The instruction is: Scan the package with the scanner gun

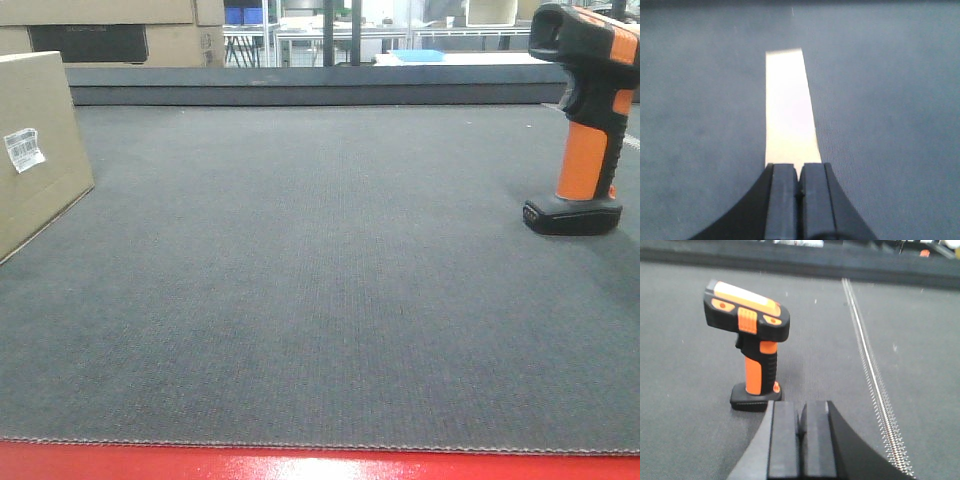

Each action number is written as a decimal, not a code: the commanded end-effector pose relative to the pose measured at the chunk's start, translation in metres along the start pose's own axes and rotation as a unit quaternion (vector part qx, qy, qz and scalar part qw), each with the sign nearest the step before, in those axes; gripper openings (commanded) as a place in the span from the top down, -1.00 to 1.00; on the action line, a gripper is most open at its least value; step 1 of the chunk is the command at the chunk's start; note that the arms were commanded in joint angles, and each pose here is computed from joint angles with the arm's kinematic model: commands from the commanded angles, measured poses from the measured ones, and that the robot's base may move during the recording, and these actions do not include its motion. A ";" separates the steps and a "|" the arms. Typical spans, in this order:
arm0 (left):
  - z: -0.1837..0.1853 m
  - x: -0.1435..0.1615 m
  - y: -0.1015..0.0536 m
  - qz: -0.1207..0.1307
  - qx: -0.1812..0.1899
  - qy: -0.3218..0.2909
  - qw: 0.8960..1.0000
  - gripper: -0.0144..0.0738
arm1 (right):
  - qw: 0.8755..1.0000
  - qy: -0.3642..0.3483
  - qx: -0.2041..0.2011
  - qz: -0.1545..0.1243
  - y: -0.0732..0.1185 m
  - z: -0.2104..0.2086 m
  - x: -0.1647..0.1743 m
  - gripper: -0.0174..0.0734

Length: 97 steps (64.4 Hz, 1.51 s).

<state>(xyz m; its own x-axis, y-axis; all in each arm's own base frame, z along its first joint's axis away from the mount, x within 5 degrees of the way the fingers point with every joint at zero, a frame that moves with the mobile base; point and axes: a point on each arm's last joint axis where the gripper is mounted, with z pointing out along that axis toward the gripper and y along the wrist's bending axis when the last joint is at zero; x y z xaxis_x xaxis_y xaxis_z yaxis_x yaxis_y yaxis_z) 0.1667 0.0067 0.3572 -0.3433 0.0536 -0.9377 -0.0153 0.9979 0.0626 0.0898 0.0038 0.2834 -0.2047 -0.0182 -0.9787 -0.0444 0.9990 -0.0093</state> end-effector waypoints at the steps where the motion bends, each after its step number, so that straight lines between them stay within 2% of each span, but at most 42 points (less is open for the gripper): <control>1: -0.015 0.011 -0.002 -0.004 -0.002 -0.075 0.997 0.93 | 0.999 -0.037 0.004 -0.006 0.000 -0.010 0.002 0.95; 10: -0.032 0.037 -0.003 -0.005 -0.008 -0.151 0.988 0.93 | 0.997 -0.076 0.005 -0.007 0.000 -0.025 0.005 0.95; 16: -0.037 0.049 -0.004 -0.005 -0.011 -0.181 0.983 0.93 | 0.996 -0.092 0.005 -0.007 0.000 -0.030 0.004 0.95; 24: -0.040 0.058 -0.004 -0.005 -0.011 -0.187 0.982 0.93 | 0.995 -0.097 0.005 -0.007 0.000 -0.031 0.003 0.95; 67: -0.041 0.058 -0.004 -0.005 -0.011 -0.189 0.982 0.93 | 0.995 -0.102 0.006 -0.007 0.000 -0.031 0.002 0.95; 68: -0.042 0.058 -0.004 -0.002 -0.012 -0.191 0.981 0.93 | 0.995 -0.102 0.006 -0.007 0.000 -0.031 0.002 0.95; 72: -0.048 0.060 -0.004 0.043 -0.021 -0.190 0.981 0.93 | 0.995 -0.102 0.006 -0.007 0.000 -0.031 0.002 0.95; 75: -0.053 0.064 -0.004 0.054 -0.025 -0.179 0.982 0.93 | 0.995 -0.102 0.006 -0.007 0.000 -0.031 0.002 0.95; 80: -0.063 0.076 -0.004 0.045 -0.025 -0.162 0.985 0.93 | 0.995 -0.102 0.006 -0.007 0.000 -0.031 0.002 0.95; 86: -0.068 0.096 -0.005 0.045 -0.026 -0.169 0.984 0.93 | 0.995 -0.102 0.006 -0.007 0.000 -0.031 0.002 0.95; 97: -0.063 0.145 -0.009 0.017 -0.024 -0.192 0.981 0.93 | 0.995 -0.102 0.006 -0.007 0.000 -0.031 0.002 0.95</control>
<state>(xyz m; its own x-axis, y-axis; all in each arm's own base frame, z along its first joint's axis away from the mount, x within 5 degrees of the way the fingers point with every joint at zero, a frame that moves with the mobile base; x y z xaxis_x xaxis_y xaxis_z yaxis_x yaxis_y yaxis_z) 0.0619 0.0034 0.2604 -0.0045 0.1361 -0.9907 -0.0506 0.9894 0.1362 0.0597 0.0028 0.2864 -0.0241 -0.0128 -0.9996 -0.0407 0.9991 -0.0118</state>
